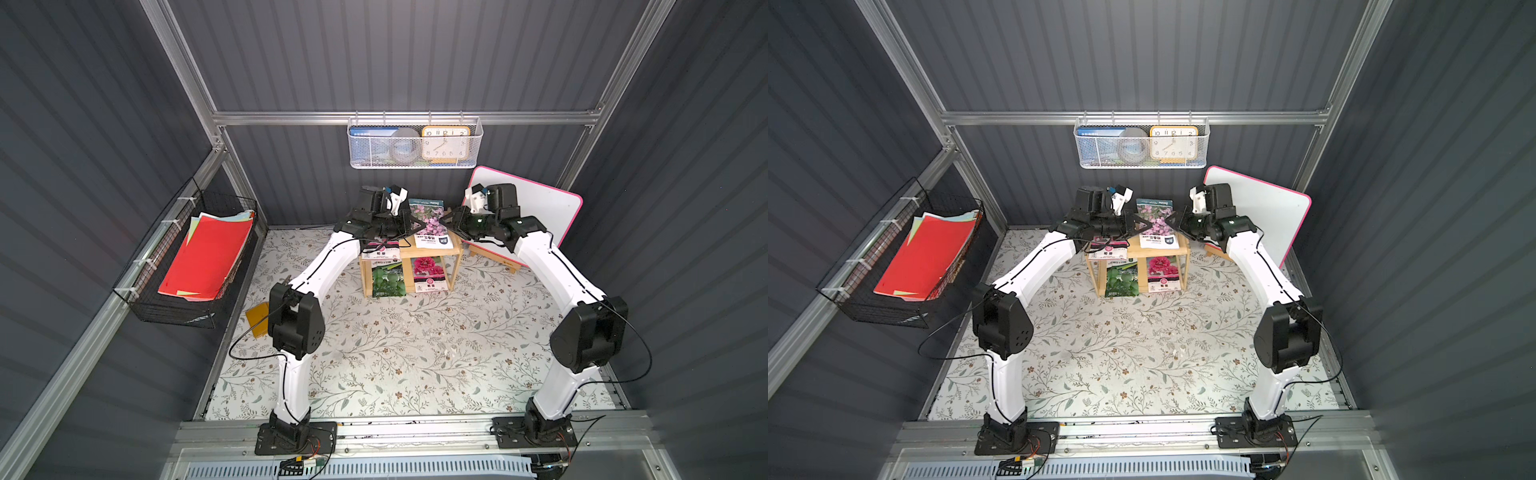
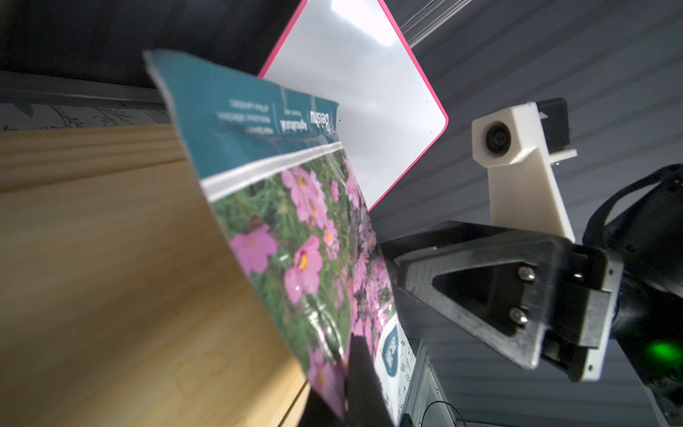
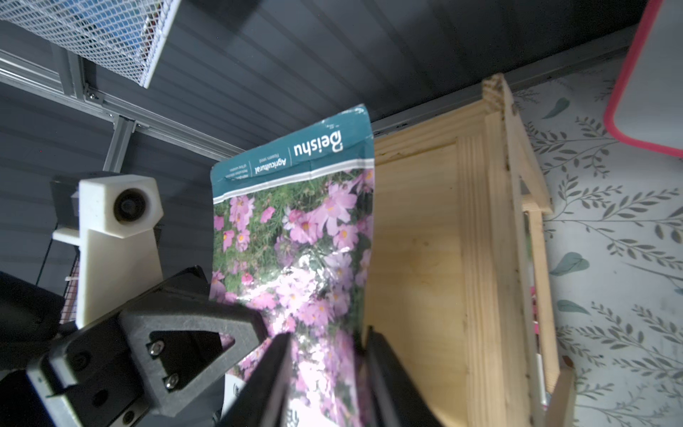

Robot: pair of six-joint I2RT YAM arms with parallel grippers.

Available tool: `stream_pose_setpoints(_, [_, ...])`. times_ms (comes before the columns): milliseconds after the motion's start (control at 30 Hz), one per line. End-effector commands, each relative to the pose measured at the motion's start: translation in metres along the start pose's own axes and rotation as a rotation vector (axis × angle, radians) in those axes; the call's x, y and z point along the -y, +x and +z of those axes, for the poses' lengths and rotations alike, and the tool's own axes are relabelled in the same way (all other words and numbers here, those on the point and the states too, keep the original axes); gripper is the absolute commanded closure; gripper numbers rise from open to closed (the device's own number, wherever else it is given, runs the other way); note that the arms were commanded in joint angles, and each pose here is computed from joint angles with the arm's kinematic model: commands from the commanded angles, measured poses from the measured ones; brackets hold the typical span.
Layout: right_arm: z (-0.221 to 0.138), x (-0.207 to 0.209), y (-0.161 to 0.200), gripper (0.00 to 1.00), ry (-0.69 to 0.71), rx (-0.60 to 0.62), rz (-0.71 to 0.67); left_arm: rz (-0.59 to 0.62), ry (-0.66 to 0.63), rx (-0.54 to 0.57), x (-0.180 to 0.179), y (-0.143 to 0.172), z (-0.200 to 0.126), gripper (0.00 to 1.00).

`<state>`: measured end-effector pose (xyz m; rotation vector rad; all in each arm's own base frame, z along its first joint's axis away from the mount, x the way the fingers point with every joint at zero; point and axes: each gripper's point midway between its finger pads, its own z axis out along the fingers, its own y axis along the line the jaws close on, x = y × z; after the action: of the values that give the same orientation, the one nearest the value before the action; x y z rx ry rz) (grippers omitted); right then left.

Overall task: Take the seed bag off the shelf
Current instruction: Pick up the seed packet from the shelf, then place the seed packet at the center of the board.

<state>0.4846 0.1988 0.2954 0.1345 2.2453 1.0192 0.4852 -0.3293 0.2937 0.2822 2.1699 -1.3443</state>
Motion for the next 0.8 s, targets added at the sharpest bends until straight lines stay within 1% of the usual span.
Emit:
stream_pose_setpoints(0, [-0.013,-0.008,-0.004,0.39,0.001,0.027,-0.023,0.026,0.017,0.016,0.009,-0.004,-0.008,1.0])
stream_pose_setpoints(67, [-0.018,-0.009,-0.007,0.31,0.009,0.043,-0.039,0.035,0.021,0.02,0.013,-0.005,-0.011,1.0])
stream_pose_setpoints(100, [-0.02,-0.007,-0.004,0.28,0.023,0.032,-0.034,0.039,0.021,0.021,0.015,-0.005,-0.013,1.0])
stream_pose_setpoints(267, [-0.038,-0.011,-0.005,0.16,0.04,0.059,-0.061,0.062,0.026,0.054,0.035,-0.008,-0.031,1.0])
stream_pose_setpoints(400, [-0.054,-0.012,-0.007,0.13,0.055,0.087,-0.07,0.075,0.049,0.085,0.057,-0.005,-0.049,1.0])
stream_pose_setpoints(567, [-0.071,-0.003,-0.005,0.11,0.096,0.112,-0.072,0.081,0.061,0.084,0.085,0.026,-0.063,1.0])
stream_pose_setpoints(767, [-0.091,0.009,-0.001,0.11,0.148,0.135,-0.073,0.075,0.1,0.088,0.128,0.084,-0.063,1.0])
